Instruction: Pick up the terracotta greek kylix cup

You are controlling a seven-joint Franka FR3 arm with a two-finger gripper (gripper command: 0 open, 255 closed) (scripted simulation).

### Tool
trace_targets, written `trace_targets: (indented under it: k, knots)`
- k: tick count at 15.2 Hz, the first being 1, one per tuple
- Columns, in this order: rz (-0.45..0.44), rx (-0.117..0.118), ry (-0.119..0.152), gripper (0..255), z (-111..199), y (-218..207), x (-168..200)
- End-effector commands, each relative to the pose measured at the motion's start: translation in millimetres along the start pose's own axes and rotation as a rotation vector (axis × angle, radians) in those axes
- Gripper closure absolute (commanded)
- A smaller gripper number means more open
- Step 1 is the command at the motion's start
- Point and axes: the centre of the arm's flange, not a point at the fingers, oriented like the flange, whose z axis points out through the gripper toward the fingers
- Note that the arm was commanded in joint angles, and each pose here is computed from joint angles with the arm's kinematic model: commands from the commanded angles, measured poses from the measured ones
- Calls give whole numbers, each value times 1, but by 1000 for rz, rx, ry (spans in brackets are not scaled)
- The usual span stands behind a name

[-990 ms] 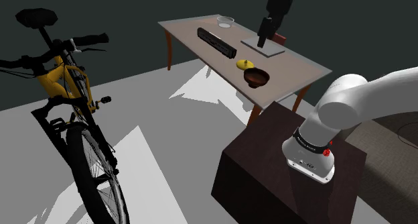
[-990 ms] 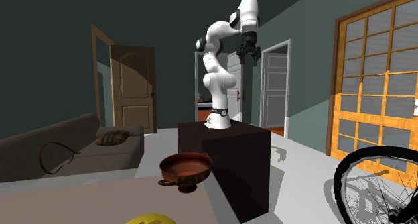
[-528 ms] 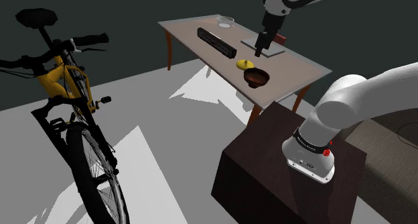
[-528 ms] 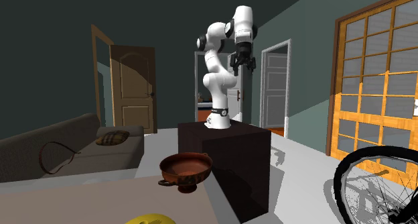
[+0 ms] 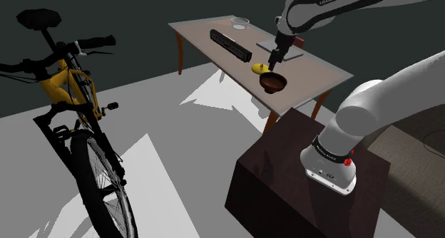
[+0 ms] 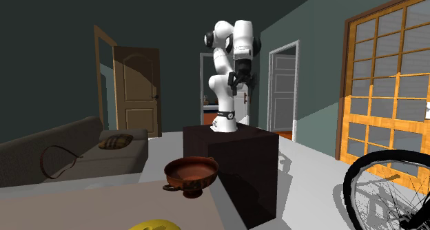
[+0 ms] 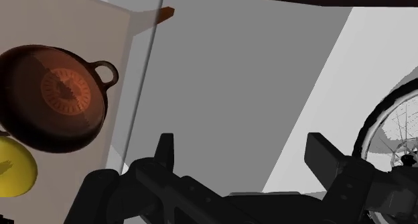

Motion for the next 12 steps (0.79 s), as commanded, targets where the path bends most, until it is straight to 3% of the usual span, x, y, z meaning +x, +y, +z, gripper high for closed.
trace_targets:
  k: [1, 12]
  knots:
    - [0, -4, 4, 0, 19, 15, 1]
    - [4, -21, 15, 0, 131, 101, 22]
